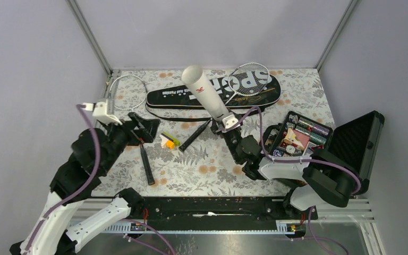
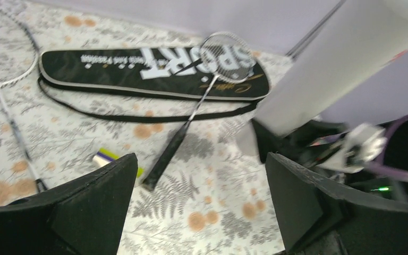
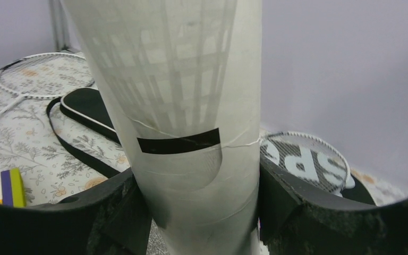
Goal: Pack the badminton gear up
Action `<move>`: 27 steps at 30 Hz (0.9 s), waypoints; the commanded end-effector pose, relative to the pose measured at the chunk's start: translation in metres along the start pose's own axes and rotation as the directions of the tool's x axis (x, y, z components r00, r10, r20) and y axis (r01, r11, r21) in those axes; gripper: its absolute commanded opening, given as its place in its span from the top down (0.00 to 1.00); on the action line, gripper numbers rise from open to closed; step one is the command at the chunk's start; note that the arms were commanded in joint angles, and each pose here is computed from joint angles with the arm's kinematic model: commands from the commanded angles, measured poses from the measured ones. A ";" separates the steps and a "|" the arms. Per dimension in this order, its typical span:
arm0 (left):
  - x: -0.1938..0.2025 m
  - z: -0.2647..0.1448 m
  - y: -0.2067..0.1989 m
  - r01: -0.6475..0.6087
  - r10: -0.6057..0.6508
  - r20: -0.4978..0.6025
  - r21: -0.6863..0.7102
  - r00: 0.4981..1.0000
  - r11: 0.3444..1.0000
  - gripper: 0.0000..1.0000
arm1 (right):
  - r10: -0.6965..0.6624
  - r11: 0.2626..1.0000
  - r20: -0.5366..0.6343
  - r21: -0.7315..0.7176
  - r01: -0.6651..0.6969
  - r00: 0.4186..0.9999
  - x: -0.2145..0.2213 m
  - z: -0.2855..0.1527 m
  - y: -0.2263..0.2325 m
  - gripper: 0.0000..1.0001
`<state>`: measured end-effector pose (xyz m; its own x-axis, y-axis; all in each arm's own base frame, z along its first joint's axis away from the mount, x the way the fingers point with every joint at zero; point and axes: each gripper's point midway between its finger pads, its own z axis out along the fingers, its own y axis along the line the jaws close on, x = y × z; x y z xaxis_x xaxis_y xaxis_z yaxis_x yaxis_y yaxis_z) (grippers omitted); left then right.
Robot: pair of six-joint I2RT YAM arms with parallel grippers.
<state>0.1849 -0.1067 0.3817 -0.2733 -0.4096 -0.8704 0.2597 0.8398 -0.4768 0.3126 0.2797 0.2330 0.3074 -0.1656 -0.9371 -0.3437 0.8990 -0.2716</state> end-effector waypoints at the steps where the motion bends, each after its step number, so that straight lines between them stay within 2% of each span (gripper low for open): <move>1: 0.025 0.026 0.022 -0.116 0.111 -0.057 -0.093 0.992 0.989 0.01 | 0.190 0.971 -0.044 0.158 -0.181 0.981 -0.012 0.003 -0.030 0.38; 7: 0.062 0.038 0.038 -0.260 0.230 -0.224 -0.115 0.947 0.959 0.01 | 0.323 0.942 -0.206 0.168 -0.292 0.924 0.009 -0.006 -0.022 0.38; 12: 0.080 0.036 0.065 -0.429 0.346 -0.378 -0.161 0.858 0.889 0.01 | 0.479 0.875 -0.348 0.255 -0.411 0.806 0.032 -0.026 -0.016 0.39; 15: 0.078 0.031 0.079 -0.506 0.400 -0.412 -0.189 0.819 0.841 0.01 | 0.617 0.786 -0.388 0.326 -0.525 0.684 0.041 -0.043 -0.008 0.42; 18: 0.069 0.022 0.088 -0.541 0.442 -0.379 -0.212 0.813 0.814 0.01 | 0.716 0.691 -0.454 0.354 -0.630 0.530 0.047 -0.063 0.012 0.45; 20: 0.066 0.019 0.092 -0.549 0.470 -0.329 -0.215 0.819 0.808 0.01 | 0.799 0.588 -0.442 0.436 -0.682 0.406 0.057 -0.076 0.019 0.46; 23: 0.083 0.024 0.105 -0.586 0.518 -0.307 -0.205 0.799 0.784 0.01 | 0.906 0.408 -0.352 0.568 -0.715 0.237 0.071 -0.090 0.021 0.48; 24: 0.085 0.025 0.110 -0.580 0.512 -0.294 -0.230 0.807 0.782 0.01 | 0.913 0.387 -0.349 0.586 -0.712 0.209 0.077 -0.093 0.025 0.48; 25: 0.088 0.027 0.114 -0.575 0.508 -0.286 -0.244 0.812 0.781 0.01 | 0.908 0.402 -0.368 0.625 -0.669 0.202 0.090 -0.103 0.024 0.48; 27: 0.097 0.031 0.119 -0.571 0.505 -0.283 -0.247 0.815 0.783 0.01 | 0.921 0.381 -0.350 0.716 -0.586 0.170 0.105 -0.116 0.020 0.48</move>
<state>0.2004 -0.0603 0.2429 -0.4071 0.1803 -0.8954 0.1794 0.9770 0.1152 0.2465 0.2466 0.1264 -0.5789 0.4880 -0.6533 0.0591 0.8242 0.5633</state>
